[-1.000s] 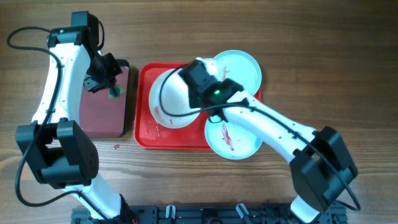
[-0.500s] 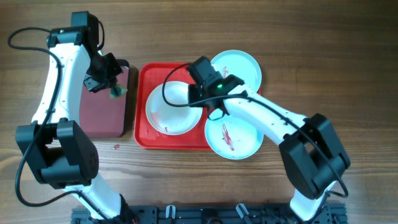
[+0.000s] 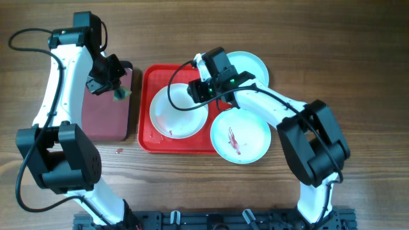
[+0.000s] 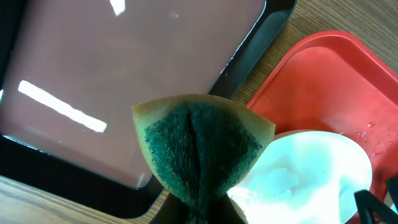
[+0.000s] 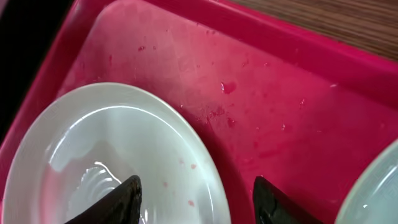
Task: Clean dirty plates on tray and stack at the side
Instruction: 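Scrub the white plate again with the sponge in the left gripper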
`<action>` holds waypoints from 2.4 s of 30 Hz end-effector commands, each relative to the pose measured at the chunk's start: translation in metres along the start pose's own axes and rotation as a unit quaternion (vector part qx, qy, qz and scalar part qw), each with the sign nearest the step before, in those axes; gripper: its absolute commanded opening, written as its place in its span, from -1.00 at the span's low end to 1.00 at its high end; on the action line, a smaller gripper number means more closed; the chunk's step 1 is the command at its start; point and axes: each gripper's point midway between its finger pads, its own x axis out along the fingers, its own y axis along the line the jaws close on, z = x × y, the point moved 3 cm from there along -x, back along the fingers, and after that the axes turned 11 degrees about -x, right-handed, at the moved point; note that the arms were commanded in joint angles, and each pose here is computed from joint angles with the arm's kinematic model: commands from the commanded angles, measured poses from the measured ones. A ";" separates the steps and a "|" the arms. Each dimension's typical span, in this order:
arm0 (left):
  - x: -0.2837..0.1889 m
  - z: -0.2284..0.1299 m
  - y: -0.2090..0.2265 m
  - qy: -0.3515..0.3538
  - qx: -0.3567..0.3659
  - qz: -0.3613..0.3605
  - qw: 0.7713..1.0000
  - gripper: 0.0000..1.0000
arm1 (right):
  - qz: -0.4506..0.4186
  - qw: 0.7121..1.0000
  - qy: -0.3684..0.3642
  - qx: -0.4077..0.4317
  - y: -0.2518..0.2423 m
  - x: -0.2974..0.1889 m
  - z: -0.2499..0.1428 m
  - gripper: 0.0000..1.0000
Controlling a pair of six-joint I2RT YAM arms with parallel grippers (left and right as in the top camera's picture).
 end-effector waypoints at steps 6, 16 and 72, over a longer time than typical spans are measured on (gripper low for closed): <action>-0.014 0.002 -0.004 -0.015 0.010 -0.023 1.000 -0.92 | -0.014 0.998 0.009 0.067 -0.008 0.026 -0.013 0.06; -0.014 0.001 -0.004 -0.012 0.010 -0.023 1.000 -0.92 | -0.041 0.986 0.052 0.152 0.000 0.031 -0.035 -0.82; 0.100 -0.044 -0.118 -0.287 0.412 -0.059 0.862 -0.92 | -0.081 0.948 0.078 0.298 -0.022 0.024 -0.053 -0.91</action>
